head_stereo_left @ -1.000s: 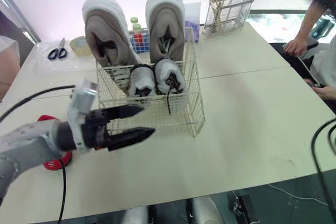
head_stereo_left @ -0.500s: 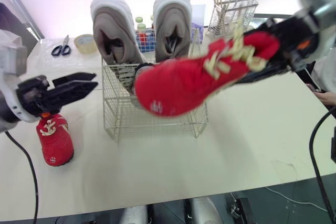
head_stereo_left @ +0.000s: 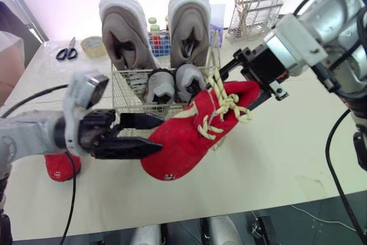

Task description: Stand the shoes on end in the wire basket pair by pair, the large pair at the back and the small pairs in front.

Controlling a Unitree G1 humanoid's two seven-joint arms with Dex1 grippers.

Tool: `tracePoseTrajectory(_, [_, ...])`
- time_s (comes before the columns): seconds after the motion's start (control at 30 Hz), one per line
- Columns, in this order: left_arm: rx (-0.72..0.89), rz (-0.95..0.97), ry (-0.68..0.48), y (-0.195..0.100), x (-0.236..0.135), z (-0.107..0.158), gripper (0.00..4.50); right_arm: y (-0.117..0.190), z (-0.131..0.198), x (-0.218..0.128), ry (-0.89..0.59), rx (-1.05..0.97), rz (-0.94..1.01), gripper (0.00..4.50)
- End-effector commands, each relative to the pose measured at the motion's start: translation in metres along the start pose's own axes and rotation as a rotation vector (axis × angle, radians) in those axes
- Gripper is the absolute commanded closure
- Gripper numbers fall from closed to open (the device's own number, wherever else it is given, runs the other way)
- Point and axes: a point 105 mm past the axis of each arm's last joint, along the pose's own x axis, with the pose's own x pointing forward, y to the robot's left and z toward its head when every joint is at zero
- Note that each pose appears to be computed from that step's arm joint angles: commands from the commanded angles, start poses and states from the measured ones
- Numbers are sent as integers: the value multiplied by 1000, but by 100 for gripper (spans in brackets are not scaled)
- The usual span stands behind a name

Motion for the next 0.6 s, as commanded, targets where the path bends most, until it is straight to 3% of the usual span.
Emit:
tracePoseTrajectory(0.03, [21,-55,-4,-6,9,5,0,-5,18,-3,-28,-84,-4,258])
tracePoseTrajectory(0.17, [-10,-124,12,-12,15,1,0,-7,17,-2,-24,-88,-4,258])
tracePoseTrajectory(0.27, [-34,-138,35,-13,14,-5,82,-9,16,-3,-12,-86,-13,258])
tracePoseTrajectory(0.43, [-28,-122,29,-11,14,-7,304,-10,14,-5,2,-82,-25,258])
tracePoseTrajectory(0.47, [-26,-110,19,-9,13,-7,335,-11,14,-5,5,-82,-29,258])
tracePoseTrajectory(0.5, [-27,-106,3,-8,13,-6,335,-11,13,-6,9,-81,-35,258])
tracePoseTrajectory(0.53, [-28,-108,-13,-7,12,-5,337,-12,13,-7,15,-78,-39,164])
tracePoseTrajectory(0.6, [-38,-126,-64,-9,11,-1,337,-13,10,-11,29,-62,-60,84])
